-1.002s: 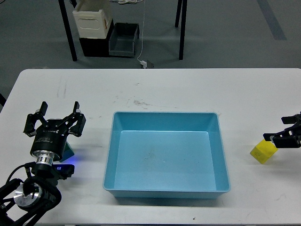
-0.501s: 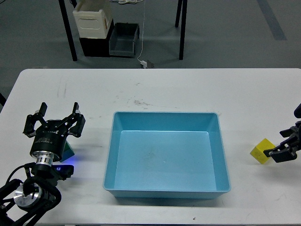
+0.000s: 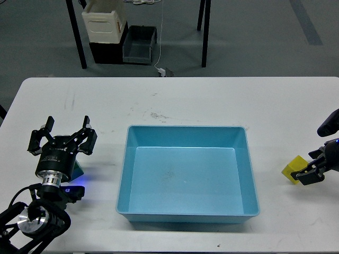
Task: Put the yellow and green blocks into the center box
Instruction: 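Close the right gripper on the yellow cube, then lift the yellow cube and carry it over the blue tray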
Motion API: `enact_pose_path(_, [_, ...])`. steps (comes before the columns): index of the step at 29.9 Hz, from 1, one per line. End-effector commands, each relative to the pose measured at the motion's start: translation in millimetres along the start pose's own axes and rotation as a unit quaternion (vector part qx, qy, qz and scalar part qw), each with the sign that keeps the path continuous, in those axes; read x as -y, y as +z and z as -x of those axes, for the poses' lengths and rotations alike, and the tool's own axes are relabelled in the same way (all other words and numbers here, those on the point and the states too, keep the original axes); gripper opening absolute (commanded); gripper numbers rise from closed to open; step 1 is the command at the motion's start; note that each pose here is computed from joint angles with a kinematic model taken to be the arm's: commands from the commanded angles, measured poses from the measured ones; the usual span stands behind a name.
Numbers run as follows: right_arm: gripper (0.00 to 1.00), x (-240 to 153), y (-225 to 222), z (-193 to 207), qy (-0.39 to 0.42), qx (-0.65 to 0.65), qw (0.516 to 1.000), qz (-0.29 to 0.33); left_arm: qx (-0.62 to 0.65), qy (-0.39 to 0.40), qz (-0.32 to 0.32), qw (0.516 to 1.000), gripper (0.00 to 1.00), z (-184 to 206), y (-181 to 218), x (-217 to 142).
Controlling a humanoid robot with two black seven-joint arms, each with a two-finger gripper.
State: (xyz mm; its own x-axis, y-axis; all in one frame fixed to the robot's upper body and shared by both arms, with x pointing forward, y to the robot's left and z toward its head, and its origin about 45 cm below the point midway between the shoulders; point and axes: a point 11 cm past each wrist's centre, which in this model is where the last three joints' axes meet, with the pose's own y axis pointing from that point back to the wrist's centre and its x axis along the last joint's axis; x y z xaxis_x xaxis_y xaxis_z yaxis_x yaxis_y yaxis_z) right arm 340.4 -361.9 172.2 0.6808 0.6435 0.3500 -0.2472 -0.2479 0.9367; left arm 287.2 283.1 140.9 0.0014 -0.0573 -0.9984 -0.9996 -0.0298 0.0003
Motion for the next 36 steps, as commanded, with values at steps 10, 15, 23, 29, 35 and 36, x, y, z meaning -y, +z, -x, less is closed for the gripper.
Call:
enact_pose_path(10, [0.53,5.5,-1.4,0.4,-0.007,0.000,1.000,-0.002,-0.001,0.000,0.001,1.000,1.00,-0.3,0.3,0.0])
enact_pose_path(15, [0.28,7.0,-2.3,2.6,-0.011,-0.001,1.000,-0.003,0.000,-0.001,0.001,1.000,1.00,0.0,0.6,0.2])
enact_pose_path(23, [0.10,-45.4,31.5,-63.2,0.076,-0.016,0.995,0.056,-0.001,-0.002,0.003,1.000,1.00,0.8,1.7,0.8])
enact_pose_path(29, [0.10,-118.5,31.0,-148.3,0.177,-0.071,0.977,0.095,0.002,-0.005,0.004,1.000,1.00,3.0,4.0,2.3])
enact_pose_path(35, [0.10,-132.8,-46.9,-208.2,0.216,-0.160,0.963,0.021,0.004,-0.007,0.004,1.000,1.00,4.2,5.6,3.0])
enact_pose_path(36, [0.10,-130.9,-58.5,-214.5,0.215,-0.173,0.961,0.009,0.004,-0.007,0.005,1.000,1.00,4.5,5.9,3.2])
